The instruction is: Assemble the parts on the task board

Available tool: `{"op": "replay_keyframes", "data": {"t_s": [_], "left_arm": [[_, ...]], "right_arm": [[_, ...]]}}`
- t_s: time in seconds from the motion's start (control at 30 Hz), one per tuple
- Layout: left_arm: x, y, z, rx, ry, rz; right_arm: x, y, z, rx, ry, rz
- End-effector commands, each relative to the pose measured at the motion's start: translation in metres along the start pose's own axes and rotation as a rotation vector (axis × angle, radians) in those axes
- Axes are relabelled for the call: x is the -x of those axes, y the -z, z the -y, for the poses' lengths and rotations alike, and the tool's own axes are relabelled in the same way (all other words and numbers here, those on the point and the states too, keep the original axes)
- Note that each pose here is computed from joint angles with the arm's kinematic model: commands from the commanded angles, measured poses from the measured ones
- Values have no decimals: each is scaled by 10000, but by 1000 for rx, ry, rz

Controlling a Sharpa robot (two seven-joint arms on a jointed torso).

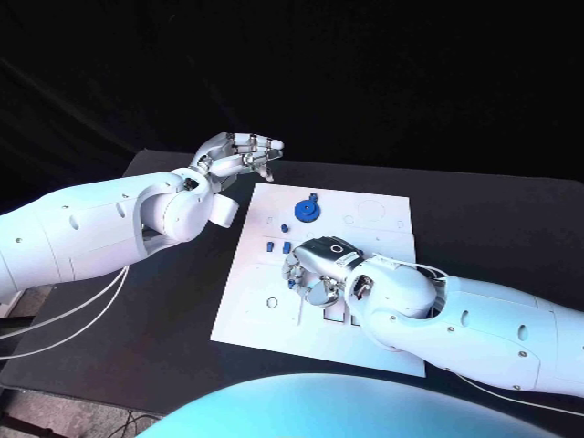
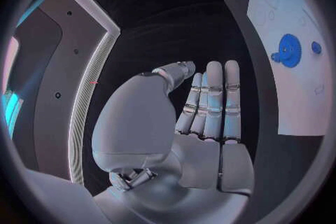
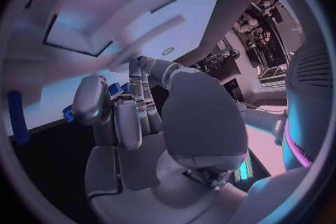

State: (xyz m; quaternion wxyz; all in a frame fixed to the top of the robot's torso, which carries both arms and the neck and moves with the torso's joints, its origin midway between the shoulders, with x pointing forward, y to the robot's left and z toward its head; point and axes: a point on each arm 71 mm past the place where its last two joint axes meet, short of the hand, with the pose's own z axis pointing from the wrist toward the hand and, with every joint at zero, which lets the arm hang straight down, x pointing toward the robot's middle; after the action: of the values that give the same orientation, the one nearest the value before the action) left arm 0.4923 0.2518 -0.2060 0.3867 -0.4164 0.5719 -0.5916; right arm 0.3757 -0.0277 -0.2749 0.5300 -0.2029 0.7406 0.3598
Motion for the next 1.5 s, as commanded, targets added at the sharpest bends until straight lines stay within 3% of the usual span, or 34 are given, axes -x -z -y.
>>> {"op": "replay_keyframes", "data": {"t_s": [0.03,0.3,0.53,0.8,1.07,1.5], "left_arm": [[-24,-2,8,-3,5,-22],[-10,5,8,-1,5,-20],[7,11,7,0,4,-19],[13,11,3,1,5,-21],[11,9,2,1,6,-24],[14,11,0,5,5,-23]], "right_arm": [[10,32,12,-11,-5,18],[100,210,54,-16,-24,69],[390,469,221,-57,-26,116],[717,701,631,-173,13,77],[759,747,877,-229,43,44],[659,677,922,-226,40,4]]}}
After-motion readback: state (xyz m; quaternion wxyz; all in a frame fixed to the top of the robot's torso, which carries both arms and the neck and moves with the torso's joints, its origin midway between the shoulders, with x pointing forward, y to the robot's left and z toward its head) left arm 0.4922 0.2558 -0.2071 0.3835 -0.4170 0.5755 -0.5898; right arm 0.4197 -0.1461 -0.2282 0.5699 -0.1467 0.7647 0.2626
